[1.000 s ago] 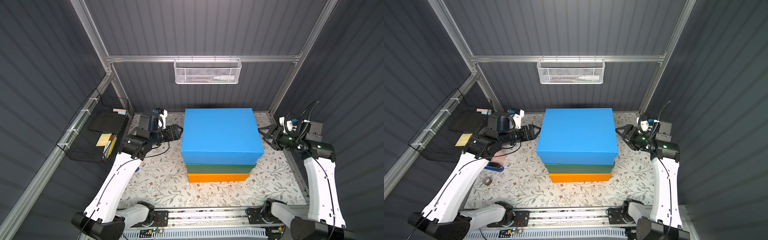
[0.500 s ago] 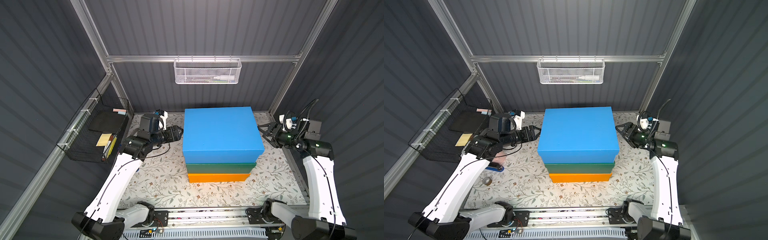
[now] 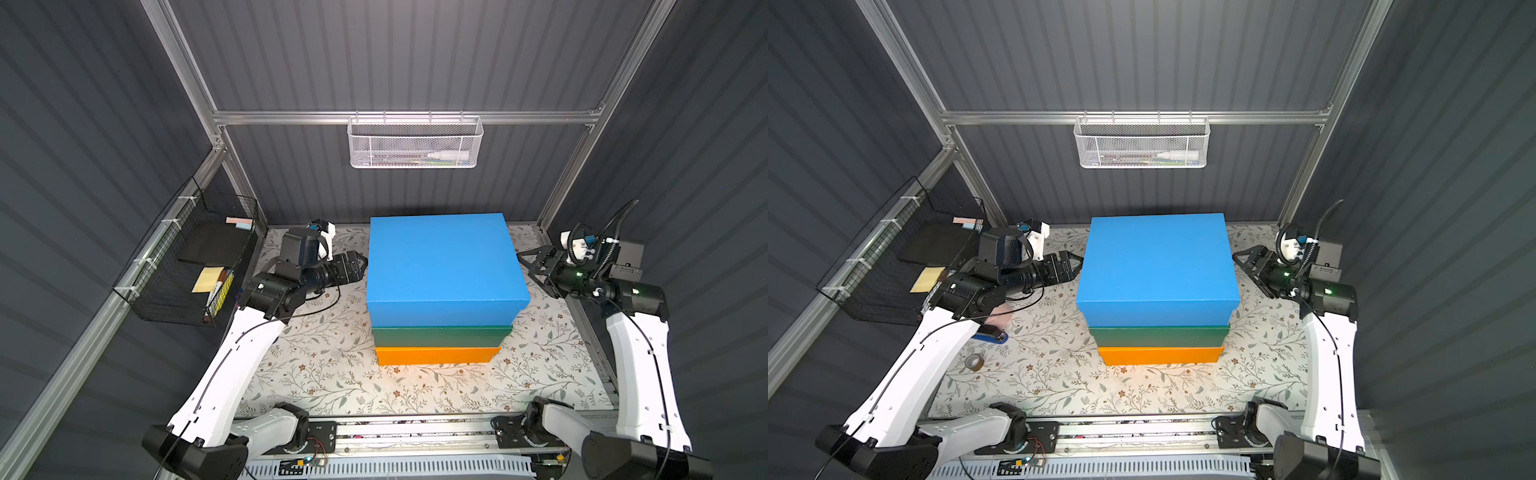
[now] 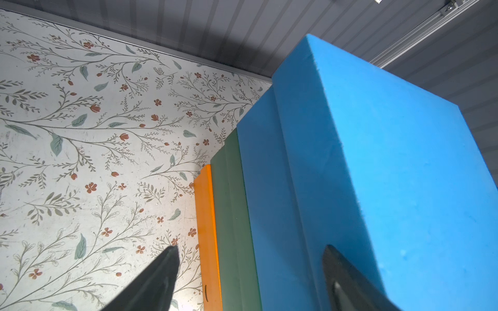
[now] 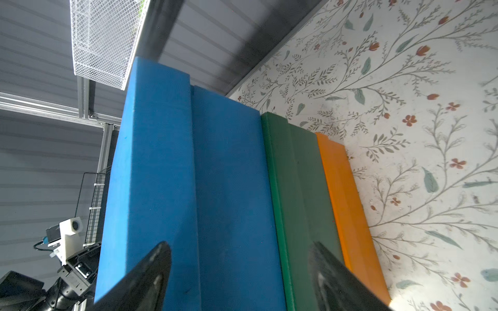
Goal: Stack the shoeboxes
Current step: Adjust the shoebox, then reset both arms
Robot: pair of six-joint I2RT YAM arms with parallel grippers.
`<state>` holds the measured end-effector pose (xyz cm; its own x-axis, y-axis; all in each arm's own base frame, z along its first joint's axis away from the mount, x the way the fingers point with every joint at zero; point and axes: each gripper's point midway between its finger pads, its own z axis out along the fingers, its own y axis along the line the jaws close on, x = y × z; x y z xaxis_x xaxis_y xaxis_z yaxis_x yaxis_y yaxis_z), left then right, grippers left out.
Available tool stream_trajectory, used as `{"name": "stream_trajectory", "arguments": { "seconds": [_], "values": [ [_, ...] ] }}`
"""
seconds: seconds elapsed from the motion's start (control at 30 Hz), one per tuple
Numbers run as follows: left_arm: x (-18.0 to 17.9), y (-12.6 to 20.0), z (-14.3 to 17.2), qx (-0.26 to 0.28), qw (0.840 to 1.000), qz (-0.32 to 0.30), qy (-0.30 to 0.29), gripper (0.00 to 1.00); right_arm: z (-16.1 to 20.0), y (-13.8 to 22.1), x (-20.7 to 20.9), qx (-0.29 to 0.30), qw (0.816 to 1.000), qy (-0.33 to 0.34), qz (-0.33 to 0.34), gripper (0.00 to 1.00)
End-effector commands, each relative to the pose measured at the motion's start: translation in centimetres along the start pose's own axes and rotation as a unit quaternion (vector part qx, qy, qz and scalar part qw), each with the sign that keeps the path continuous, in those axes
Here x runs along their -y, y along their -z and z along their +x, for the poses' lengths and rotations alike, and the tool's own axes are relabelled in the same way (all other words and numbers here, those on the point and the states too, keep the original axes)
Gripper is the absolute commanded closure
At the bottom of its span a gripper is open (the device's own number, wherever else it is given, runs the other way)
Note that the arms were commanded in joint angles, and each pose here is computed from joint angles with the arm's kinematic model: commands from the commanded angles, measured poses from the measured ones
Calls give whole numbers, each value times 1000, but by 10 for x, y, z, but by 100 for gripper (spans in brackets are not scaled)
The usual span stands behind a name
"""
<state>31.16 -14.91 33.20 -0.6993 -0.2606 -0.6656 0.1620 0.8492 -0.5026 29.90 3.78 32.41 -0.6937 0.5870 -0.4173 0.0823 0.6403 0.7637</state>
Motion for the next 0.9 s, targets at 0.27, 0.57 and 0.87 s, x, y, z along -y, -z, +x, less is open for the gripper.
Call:
{"name": "stream_trajectory", "arguments": {
  "seconds": [0.27, 0.57, 0.87],
  "values": [
    [-11, 23, -21, 45, 997, -57, -9, 6, -10, 13, 37, 40, 995, 3, 96, 7],
    [-95, 18, -70, 156, 974, -162, 9, 1, -44, 16, 160, 133, 925, 88, 344, 1],
    [-185, -41, -79, 296, 909, -280, -91, 0, -23, -55, 244, 145, 919, 136, 339, 1]
  ]
}}
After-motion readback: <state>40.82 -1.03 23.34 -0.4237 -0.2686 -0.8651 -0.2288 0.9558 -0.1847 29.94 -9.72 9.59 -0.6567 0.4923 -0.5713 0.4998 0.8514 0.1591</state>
